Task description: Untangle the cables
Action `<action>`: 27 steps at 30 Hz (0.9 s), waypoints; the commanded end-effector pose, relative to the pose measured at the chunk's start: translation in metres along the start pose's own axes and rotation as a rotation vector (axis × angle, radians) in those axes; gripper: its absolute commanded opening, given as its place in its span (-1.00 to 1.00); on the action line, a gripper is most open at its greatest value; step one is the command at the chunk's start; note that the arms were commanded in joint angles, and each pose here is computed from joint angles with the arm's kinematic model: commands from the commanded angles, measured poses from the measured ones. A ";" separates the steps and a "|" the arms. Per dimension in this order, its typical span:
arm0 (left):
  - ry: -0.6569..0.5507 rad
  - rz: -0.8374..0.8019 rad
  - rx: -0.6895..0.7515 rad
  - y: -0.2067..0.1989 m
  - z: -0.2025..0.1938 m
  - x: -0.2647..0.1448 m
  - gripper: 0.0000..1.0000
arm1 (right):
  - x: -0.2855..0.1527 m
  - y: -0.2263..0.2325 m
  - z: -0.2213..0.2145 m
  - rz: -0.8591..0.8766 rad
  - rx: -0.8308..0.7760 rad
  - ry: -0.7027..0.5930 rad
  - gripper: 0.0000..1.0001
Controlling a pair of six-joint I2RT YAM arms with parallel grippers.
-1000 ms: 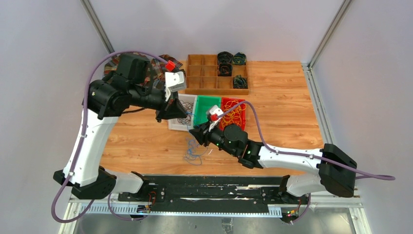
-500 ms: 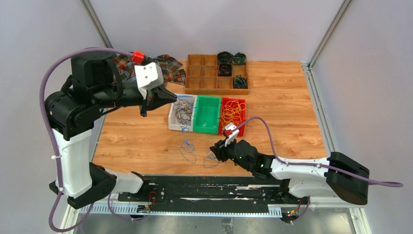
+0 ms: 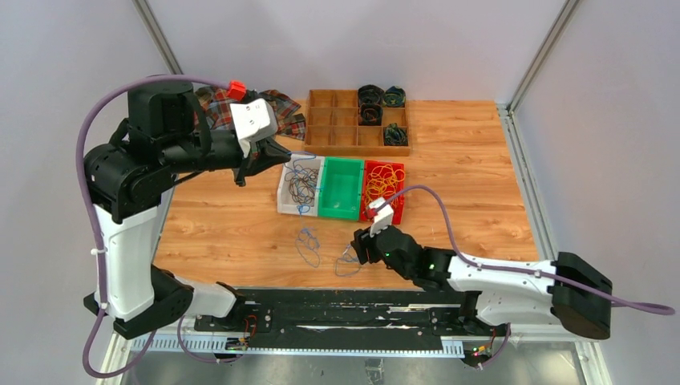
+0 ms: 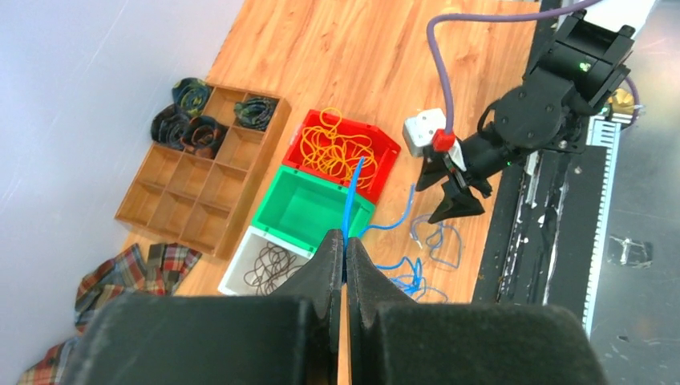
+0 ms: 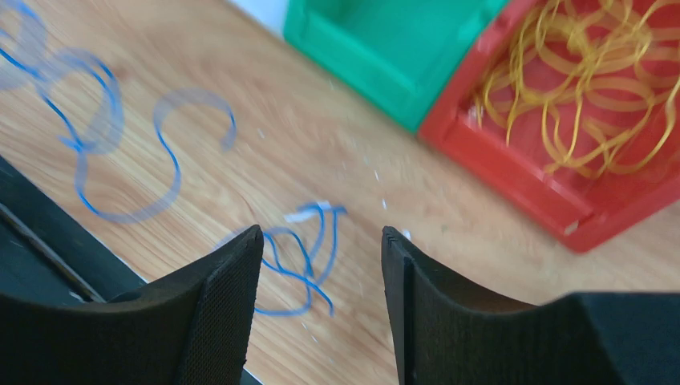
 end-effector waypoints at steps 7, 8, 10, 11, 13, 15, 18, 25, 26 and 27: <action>0.038 0.055 0.054 -0.006 -0.008 -0.013 -0.99 | 0.027 0.001 -0.059 -0.052 -0.138 0.353 -0.05; 0.037 0.056 0.056 -0.007 -0.008 -0.013 -0.99 | 0.030 0.003 -0.055 -0.045 -0.146 0.347 -0.21; 0.036 0.057 0.061 -0.008 -0.008 -0.015 -0.99 | 0.029 0.008 -0.038 -0.016 -0.160 0.297 -0.57; 0.037 0.059 0.065 -0.008 -0.009 -0.016 -0.99 | 0.028 0.009 -0.026 -0.012 -0.166 0.260 -0.76; 0.041 0.064 0.074 -0.009 -0.010 -0.017 -0.99 | 0.021 0.010 0.002 -0.006 -0.168 0.176 -0.98; 0.049 0.066 0.082 -0.009 -0.012 -0.017 -0.99 | 0.015 0.010 0.029 0.010 -0.174 0.096 -0.99; 0.051 0.063 0.089 -0.011 -0.014 -0.019 -0.99 | 0.009 0.008 0.064 0.023 -0.179 0.003 -0.99; 0.044 0.046 0.095 -0.016 -0.016 -0.021 -0.99 | 0.021 -0.007 0.128 -0.015 -0.198 -0.107 -0.99; 0.045 0.047 0.099 -0.017 -0.017 -0.022 -0.99 | 0.025 -0.010 0.136 -0.023 -0.196 -0.116 -0.99; 0.046 0.048 0.101 -0.017 -0.017 -0.023 -0.99 | 0.030 -0.014 0.143 -0.034 -0.193 -0.122 -0.99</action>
Point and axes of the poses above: each gripper's point midway between its finger pads, its own x axis out along the fingers, its own y axis along the line the jaws close on, z = x × y, the point moved 10 cm from there along -x, back along the fingers
